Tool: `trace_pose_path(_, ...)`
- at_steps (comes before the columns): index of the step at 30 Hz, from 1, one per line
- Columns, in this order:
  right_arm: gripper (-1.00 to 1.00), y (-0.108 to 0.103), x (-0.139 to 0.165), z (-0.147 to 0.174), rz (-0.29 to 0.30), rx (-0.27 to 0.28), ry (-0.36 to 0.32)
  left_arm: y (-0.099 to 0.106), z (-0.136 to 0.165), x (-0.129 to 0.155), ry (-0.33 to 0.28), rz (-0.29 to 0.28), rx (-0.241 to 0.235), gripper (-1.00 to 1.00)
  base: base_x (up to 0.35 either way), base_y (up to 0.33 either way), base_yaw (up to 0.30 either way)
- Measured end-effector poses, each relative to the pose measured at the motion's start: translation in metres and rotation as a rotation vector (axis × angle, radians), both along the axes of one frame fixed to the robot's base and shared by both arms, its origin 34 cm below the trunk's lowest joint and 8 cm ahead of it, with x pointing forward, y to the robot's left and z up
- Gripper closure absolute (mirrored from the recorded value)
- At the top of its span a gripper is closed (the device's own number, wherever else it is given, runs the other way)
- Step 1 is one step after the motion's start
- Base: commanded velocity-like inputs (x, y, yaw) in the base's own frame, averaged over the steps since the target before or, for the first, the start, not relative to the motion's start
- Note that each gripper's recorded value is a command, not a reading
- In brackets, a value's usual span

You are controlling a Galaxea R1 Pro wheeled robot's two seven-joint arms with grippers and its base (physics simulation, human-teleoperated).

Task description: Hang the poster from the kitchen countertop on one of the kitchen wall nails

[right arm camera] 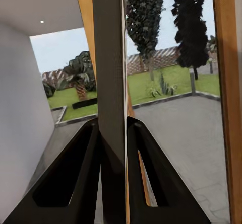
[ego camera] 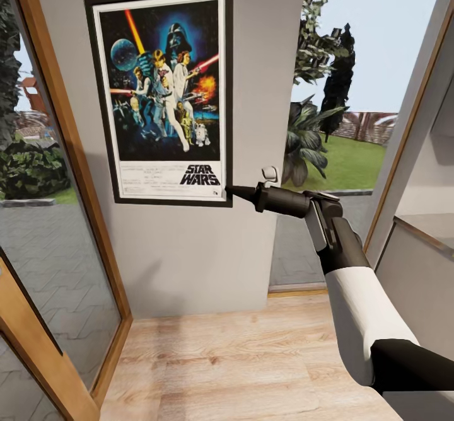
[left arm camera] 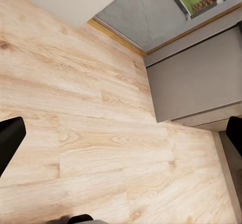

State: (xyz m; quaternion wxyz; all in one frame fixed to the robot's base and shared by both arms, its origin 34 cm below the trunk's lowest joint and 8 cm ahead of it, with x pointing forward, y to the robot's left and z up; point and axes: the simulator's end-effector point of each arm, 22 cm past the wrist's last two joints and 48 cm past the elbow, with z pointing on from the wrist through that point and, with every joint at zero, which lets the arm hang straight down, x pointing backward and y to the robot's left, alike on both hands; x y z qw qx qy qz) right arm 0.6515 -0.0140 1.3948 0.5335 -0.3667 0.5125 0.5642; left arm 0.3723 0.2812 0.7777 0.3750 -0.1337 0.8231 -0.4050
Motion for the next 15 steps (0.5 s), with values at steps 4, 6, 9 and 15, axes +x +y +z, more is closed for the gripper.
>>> trace_pose_path(4,1.0,0.0001,-0.0038,0.0016,0.014,0.003,-0.009,0.0001,0.0,0.0,0.0,0.0,0.0,-1.0,0.0,0.0,0.0)
trace_pose_path(6,1.0,0.0002,-0.0063,0.0025,0.024,0.005,-0.013,0.0001,0.0,0.0,0.0,0.0,0.0,-1.0,0.0,0.0,0.0)
trace_pose_path(9,1.0,-0.0012,-0.0069,0.003,0.026,0.007,-0.015,0.0001,0.0,0.0,0.0,0.0,0.0,-1.0,0.0,0.0,0.0)
trace_pose_path(15,1.0,-0.0038,-0.007,0.0033,0.027,0.009,-0.017,0.0,0.0,0.0,0.0,0.0,0.0,-1.0,0.0,0.0,0.0)
